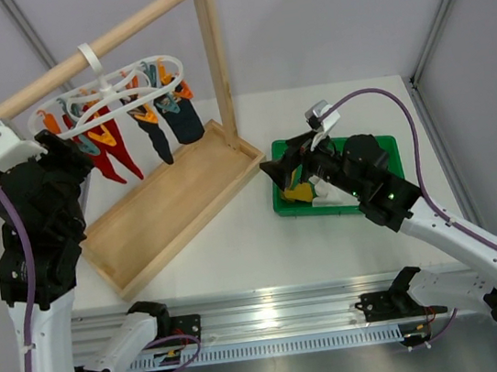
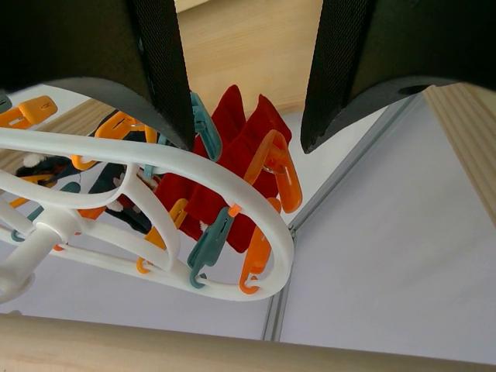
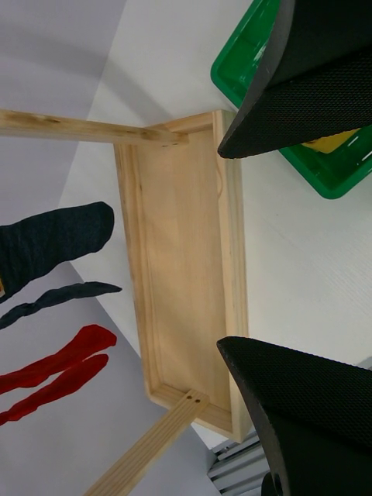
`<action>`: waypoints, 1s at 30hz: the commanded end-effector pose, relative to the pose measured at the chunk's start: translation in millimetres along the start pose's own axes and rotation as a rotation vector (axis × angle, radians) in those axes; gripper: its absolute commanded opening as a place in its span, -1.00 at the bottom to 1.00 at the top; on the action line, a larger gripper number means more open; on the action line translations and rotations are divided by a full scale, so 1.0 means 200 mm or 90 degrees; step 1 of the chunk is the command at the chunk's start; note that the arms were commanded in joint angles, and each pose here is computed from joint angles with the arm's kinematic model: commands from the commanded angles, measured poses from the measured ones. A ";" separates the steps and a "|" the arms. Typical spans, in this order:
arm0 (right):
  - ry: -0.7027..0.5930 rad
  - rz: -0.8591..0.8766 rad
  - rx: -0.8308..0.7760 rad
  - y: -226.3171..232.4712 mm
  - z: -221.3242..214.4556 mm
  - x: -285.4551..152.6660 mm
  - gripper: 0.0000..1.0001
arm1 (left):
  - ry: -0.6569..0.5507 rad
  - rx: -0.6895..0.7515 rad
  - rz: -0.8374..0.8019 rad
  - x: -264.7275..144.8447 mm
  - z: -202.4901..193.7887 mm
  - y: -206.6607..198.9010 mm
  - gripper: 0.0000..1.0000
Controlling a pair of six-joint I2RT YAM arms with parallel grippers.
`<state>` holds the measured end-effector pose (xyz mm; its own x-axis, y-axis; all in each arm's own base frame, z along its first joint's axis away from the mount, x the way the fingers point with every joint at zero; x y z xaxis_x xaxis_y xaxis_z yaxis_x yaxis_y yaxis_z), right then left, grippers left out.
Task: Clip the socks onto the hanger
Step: Open the clamp at the hanger.
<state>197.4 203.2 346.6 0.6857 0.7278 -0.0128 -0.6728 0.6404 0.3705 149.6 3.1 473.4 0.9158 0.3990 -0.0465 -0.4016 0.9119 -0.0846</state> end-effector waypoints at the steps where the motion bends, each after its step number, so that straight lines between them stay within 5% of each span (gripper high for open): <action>1: -0.033 0.017 -0.006 0.02 0.04 0.00 0.99 | -0.035 -0.004 0.015 0.01 0.04 0.01 0.20; 30: -0.030 0.070 -0.013 0.05 0.04 -0.03 0.99 | -0.057 0.044 -0.030 -0.04 0.05 0.04 0.11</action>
<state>192.5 204.9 346.0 0.6386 0.7696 0.0032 -0.7160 0.5926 0.3690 139.8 7.0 478.1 0.9272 0.3744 0.0052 -0.3741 0.9269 -0.0283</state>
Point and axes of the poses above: each gripper's point midway between its finger pads, its own x axis out along the fingers, its own y axis along the line the jaws close on, z = x × y, the point moved 10 cm from there along -x, back along the fingers, and after that the axes turned 10 degrees about x, right-handed, at the moved point
